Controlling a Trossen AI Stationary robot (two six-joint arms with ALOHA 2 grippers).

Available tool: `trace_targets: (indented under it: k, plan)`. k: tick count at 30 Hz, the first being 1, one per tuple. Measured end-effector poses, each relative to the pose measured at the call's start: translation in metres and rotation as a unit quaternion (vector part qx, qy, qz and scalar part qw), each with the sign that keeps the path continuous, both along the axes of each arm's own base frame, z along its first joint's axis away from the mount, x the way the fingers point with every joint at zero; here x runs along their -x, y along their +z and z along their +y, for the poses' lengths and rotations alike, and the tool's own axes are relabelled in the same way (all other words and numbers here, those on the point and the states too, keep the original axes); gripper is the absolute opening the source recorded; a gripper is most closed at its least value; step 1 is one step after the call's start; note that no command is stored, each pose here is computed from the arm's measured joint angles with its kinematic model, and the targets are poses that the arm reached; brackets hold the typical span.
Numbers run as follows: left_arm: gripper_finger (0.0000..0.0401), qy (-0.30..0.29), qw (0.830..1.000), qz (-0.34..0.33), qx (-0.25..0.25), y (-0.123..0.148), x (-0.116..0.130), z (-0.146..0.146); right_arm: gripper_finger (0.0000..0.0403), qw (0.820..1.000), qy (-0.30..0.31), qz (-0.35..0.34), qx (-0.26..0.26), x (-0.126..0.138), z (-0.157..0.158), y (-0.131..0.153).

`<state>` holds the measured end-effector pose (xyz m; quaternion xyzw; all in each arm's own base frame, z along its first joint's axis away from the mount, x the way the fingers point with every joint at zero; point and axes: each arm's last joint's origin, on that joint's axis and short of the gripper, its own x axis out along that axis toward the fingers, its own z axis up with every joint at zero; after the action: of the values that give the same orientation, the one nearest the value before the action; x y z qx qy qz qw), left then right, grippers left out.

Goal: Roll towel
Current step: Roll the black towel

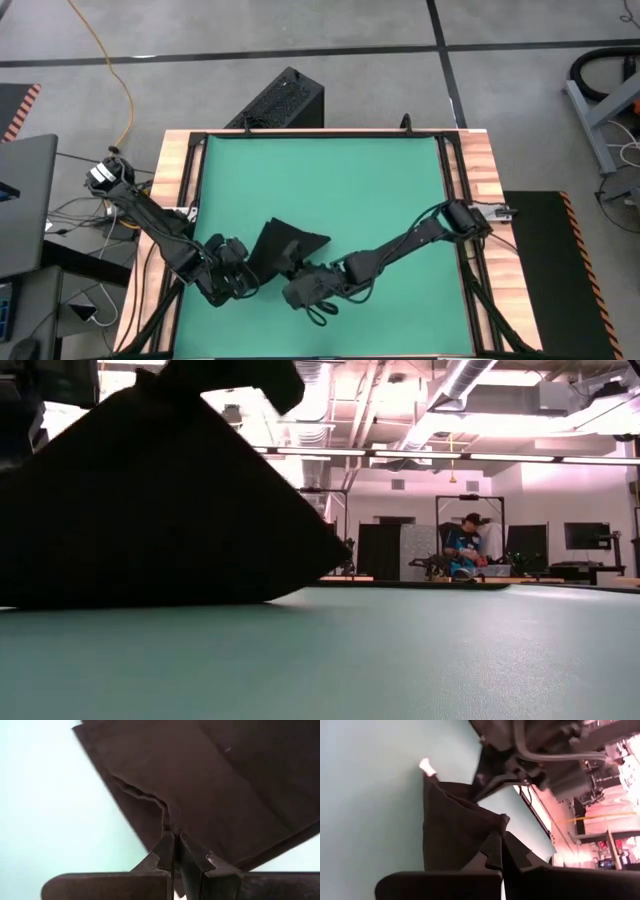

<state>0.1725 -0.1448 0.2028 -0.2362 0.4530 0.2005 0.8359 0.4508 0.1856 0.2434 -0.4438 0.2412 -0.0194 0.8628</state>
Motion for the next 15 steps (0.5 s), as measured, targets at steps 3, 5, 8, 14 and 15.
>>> trace_targets:
  k: [3,5,8,14,15]
  plan:
    - [0.0003,0.006,1.0,0.009,0.011,0.0,0.001,0.0,0.0008,1.0,-0.012,0.007,-0.01,0.002,-0.006,0.004]
    - [0.0009,-0.005,0.999,0.018,0.028,-0.001,0.002,-0.003,0.0008,1.0,-0.015,0.012,-0.011,0.002,-0.008,0.003]
    - [0.0019,-0.019,0.997,0.03,0.067,0.0,0.004,-0.01,0.0008,1.0,-0.018,0.019,-0.008,0.002,-0.01,0.001]
    - [0.0023,-0.037,0.991,0.036,0.124,0.002,0.006,-0.021,0.0008,0.999,-0.021,0.03,-0.008,0.001,-0.012,-0.003]
    - [0.0023,-0.037,0.991,0.034,0.125,0.002,0.007,-0.021,0.0008,0.999,-0.02,0.029,-0.006,0.001,-0.013,-0.002]
